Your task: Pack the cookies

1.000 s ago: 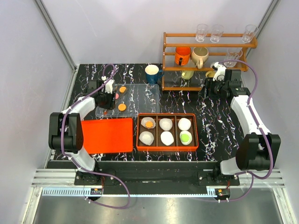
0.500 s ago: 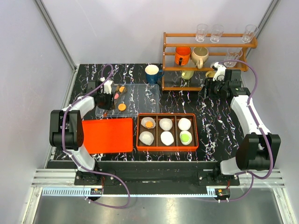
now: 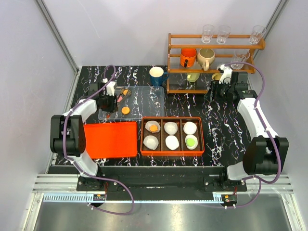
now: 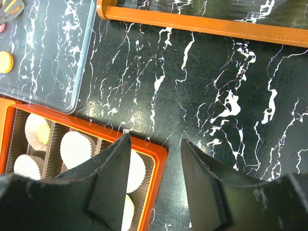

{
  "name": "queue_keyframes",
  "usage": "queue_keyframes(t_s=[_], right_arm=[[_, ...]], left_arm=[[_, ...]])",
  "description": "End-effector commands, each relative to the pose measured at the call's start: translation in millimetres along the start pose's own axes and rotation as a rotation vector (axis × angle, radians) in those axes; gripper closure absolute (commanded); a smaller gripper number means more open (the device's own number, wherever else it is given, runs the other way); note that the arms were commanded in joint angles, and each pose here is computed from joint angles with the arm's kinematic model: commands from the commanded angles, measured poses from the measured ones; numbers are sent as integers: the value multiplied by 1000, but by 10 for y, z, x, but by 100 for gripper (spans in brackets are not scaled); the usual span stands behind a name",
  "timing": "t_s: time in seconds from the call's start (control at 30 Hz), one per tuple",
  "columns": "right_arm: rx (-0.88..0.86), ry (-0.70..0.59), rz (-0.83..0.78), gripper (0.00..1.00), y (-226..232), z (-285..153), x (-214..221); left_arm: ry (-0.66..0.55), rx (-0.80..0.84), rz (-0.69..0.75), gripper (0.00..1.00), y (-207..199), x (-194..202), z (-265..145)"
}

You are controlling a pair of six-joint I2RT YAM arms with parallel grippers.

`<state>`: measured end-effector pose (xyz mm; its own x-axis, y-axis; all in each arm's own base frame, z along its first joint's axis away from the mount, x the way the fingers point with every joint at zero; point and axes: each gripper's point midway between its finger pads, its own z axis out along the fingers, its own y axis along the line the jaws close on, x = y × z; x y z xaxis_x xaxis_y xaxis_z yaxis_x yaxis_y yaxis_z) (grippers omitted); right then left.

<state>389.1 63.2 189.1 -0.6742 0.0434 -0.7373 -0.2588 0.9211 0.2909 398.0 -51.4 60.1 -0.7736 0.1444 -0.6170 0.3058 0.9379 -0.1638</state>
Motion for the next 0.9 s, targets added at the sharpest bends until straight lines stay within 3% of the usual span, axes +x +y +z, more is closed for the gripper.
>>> queue_keyframes(t_s=[0.0, 0.17, 0.33, 0.6, 0.87], right_arm=[[-25, -38, -18, 46, 31, -1, -110], [-25, -38, -18, 46, 31, -1, -110], [-26, -37, -18, 46, 33, 1, -110], [-20, -43, -18, 46, 27, -7, -130], [-5, -59, -23, 46, 22, -52, -171]], left_arm=[[-164, 14, 57, 75, -95, -478, -345], [-232, 46, 96, 75, -250, -607, -654], [-299, 196, 184, 74, -646, -693, -1010], [-284, 392, 439, 74, -1594, -441, -1322], [-232, 486, 606, 72, -2319, -219, -1305]])
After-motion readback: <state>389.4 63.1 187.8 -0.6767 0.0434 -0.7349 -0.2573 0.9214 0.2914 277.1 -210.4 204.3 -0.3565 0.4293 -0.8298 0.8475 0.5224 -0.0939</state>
